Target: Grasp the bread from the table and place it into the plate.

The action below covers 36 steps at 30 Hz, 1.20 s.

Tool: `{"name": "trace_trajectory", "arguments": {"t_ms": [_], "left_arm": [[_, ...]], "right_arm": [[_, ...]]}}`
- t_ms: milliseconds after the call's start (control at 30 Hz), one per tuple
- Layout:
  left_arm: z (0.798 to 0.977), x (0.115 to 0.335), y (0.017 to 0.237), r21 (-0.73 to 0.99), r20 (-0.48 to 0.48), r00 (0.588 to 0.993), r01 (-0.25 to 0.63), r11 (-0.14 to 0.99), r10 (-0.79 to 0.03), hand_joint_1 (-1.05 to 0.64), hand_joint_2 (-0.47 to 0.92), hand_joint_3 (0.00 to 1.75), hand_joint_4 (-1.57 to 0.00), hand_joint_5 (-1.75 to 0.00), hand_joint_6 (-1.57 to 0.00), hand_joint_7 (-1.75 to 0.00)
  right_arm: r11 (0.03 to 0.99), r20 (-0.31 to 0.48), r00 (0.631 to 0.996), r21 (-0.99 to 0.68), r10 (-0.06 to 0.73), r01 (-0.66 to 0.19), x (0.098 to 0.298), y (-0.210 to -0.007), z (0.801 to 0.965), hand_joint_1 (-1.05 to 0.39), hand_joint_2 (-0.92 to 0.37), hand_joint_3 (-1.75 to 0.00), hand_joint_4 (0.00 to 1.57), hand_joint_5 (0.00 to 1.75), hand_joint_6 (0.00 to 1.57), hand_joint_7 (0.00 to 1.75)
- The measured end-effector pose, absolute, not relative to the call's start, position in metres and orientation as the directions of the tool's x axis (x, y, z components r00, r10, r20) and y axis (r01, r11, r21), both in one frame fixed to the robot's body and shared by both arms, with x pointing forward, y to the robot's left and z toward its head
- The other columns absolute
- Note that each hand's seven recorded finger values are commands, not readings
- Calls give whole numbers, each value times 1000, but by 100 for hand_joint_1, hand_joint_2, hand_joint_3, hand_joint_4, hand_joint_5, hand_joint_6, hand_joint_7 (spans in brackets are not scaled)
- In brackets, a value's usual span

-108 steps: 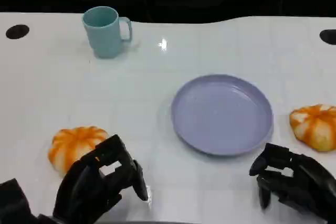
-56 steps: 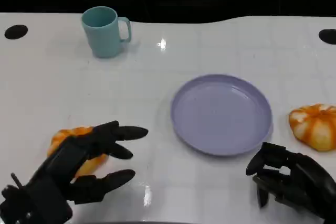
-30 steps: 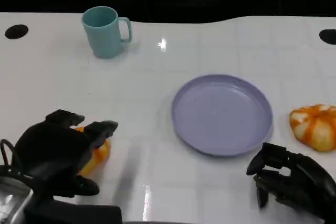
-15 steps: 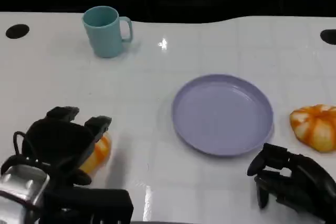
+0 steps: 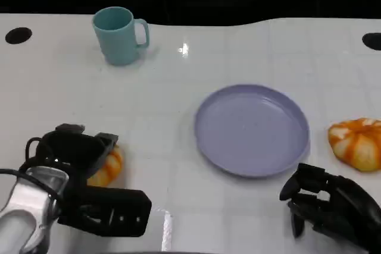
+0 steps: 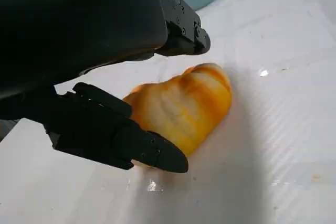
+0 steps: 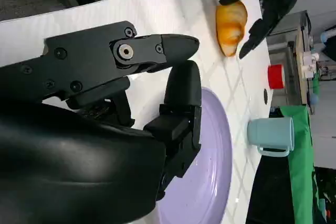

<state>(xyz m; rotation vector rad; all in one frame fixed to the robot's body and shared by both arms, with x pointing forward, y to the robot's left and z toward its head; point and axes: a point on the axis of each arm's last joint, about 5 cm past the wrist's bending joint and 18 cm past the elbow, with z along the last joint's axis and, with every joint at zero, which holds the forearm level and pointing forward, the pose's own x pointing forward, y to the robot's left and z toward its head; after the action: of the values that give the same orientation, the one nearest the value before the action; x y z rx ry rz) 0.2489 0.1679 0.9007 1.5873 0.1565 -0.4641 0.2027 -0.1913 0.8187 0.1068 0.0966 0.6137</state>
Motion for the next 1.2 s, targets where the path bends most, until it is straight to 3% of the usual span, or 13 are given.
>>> {"name": "trace_trajectory", "arguments": {"t_ms": [233, 333, 400, 500, 567, 600, 633, 667, 700, 733, 900, 1067, 1200], "left_arm": [[890, 257, 168, 921, -390, 899, 384, -70, -199, -32, 83, 2, -28, -10, -35, -4], [887, 260, 171, 930, -365, 905, 367, -32, -220, -25, 87, 4, -47, -14, -51, -5], [884, 261, 174, 937, -336, 911, 348, 11, -239, -21, 90, 7, -77, -27, -73, -7], [875, 260, 180, 957, -247, 935, 277, 88, -254, -22, 86, 36, -74, -117, -106, -4], [870, 259, 182, 961, -204, 944, 243, 129, -259, -24, 73, 70, -73, -152, -118, -8], [869, 259, 183, 963, -184, 948, 227, 144, -260, -24, 65, 88, -73, -163, -118, -20], [868, 259, 183, 966, -159, 952, 205, 157, -262, -24, 62, 104, -72, -170, -90, -89], [868, 259, 183, 968, -131, 955, 181, 172, -266, -24, 62, 110, -72, -172, -72, -127], [867, 259, 183, 969, -105, 957, 159, 188, -270, -24, 63, 115, -72, -174, -60, -155], [867, 258, 183, 970, -84, 958, 141, 197, -274, -24, 63, 117, -73, -174, -56, -165], [866, 257, 181, 967, -26, 953, 100, 233, -303, -25, 63, 119, -72, -175, -49, -174], [874, 258, 176, 965, 22, 940, 69, 255, -340, -30, 82, 67, -68, -175, -43, -172], [882, 260, 172, 958, 74, 930, 34, 286, -359, -23, 67, 94, -67, -175, -46, -175]], "right_arm": [[811, -60, 813, 134, 580, -569, 203, -191, 818, -52, -92, -26, 66, 175, 66, 139], [811, -61, 812, 136, 580, -569, 203, -191, 818, -51, -92, -27, 66, 175, 66, 139], [811, -61, 812, 136, 580, -569, 203, -192, 818, -51, -92, -27, 66, 175, 66, 140], [811, -62, 812, 136, 580, -569, 202, -192, 818, -51, -92, -27, 66, 175, 66, 139], [811, -62, 812, 134, 580, -569, 203, -192, 818, -51, -92, -27, 66, 175, 66, 139], [811, -62, 812, 134, 580, -569, 203, -191, 818, -52, -92, -27, 66, 175, 66, 139], [811, -62, 812, 133, 580, -569, 203, -191, 819, -52, -92, -28, 66, 175, 66, 139], [811, -61, 812, 133, 580, -570, 203, -191, 819, -52, -92, -28, 66, 175, 66, 139], [811, -61, 812, 132, 581, -570, 203, -191, 819, -52, -92, -28, 66, 175, 66, 139], [811, -60, 812, 132, 580, -570, 203, -191, 819, -52, -92, -28, 66, 175, 66, 139], [812, -60, 813, 127, 579, -570, 203, -191, 819, -53, -92, -27, 66, 175, 66, 139], [814, -60, 815, 125, 577, -567, 203, -191, 819, -53, -92, -27, 66, 175, 66, 139], [813, -59, 814, 125, 578, -568, 203, -191, 819, -53, -92, -27, 66, 175, 66, 139]]}}
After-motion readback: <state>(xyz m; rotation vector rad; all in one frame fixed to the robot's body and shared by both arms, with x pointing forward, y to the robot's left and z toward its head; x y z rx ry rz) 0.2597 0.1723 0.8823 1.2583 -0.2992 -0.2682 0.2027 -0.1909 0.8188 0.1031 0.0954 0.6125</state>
